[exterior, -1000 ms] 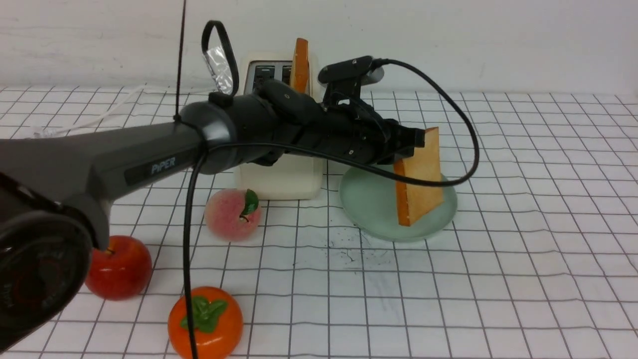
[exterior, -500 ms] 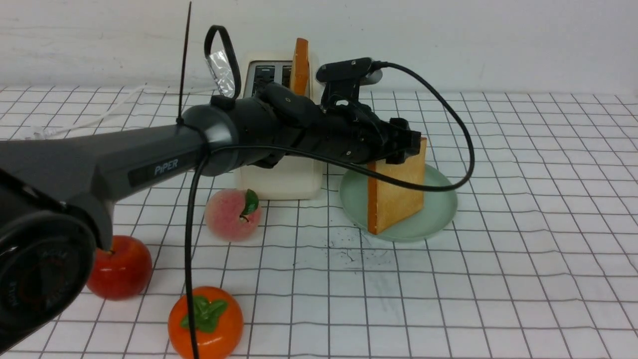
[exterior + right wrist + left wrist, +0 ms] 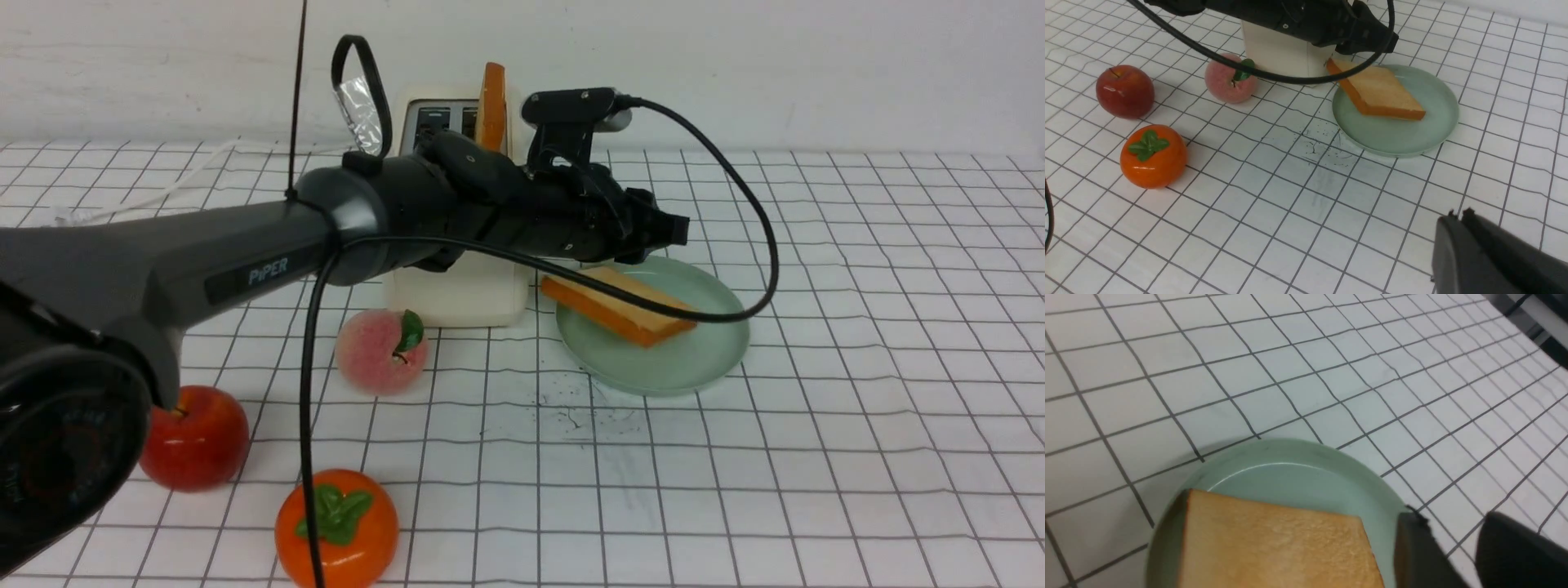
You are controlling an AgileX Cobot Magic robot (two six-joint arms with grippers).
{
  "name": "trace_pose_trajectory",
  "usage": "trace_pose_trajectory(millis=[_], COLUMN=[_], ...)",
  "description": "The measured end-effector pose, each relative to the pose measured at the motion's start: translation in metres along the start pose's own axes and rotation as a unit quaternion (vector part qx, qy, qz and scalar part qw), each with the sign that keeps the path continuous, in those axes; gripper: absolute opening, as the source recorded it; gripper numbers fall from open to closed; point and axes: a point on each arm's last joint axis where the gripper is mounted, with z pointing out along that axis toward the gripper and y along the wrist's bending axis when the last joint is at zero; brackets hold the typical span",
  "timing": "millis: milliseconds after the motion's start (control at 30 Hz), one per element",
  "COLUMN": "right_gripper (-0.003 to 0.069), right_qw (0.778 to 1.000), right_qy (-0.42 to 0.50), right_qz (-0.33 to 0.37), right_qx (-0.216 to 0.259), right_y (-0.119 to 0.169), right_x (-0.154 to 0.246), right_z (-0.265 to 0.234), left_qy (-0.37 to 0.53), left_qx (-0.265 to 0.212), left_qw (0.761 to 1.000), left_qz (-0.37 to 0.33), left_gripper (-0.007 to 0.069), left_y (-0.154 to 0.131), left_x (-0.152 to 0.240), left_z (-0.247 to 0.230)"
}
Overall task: Take toasted bread from bread machine on white checkered table place on plate.
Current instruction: 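Grasp the toast slice in the toaster and pull it up out of the slot with the right gripper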
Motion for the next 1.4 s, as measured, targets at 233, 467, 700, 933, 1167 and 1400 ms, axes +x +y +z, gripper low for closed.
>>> trace_pose_trajectory(millis=[233,467,700,933,1167,1400], right_gripper=[0.0018,0.0018,0.0021,0.0021,0.0021,0.0040], right_qw=[1.000,1.000,0.995,0.989,0.981,0.985], right_qy=[0.001,0.005,0.069,0.095,0.118,0.136], right_qz=[0.000,0.019,0.069,0.098,0.033,0.010], right_qx=[0.000,0.000,-0.008,-0.054,-0.151,-0.103], right_y=[0.000,-0.002,-0.018,-0.030,0.001,0.031], right_x=[0.000,-0.001,-0.006,-0.031,-0.076,-0.121], right_z=[0.000,0.004,0.046,0.093,0.162,0.259], left_qy=[0.008,-0.020,0.011,-0.068,-0.130,-0.172], left_qx=[0.030,0.069,-0.020,-0.136,-0.155,-0.154], left_qw=[0.999,0.995,0.994,0.983,0.975,0.970], left_qz=[0.022,0.068,0.102,0.103,0.087,0.072], left_gripper=[-0.0013,-0.0013,-0.0013,-0.0013,-0.0013,-0.0013], left_y=[-0.011,-0.049,-0.068,-0.065,-0.065,-0.069], left_x=[-0.008,-0.060,-0.086,-0.069,-0.032,-0.021], left_z=[-0.011,-0.086,-0.191,-0.286,-0.344,-0.376])
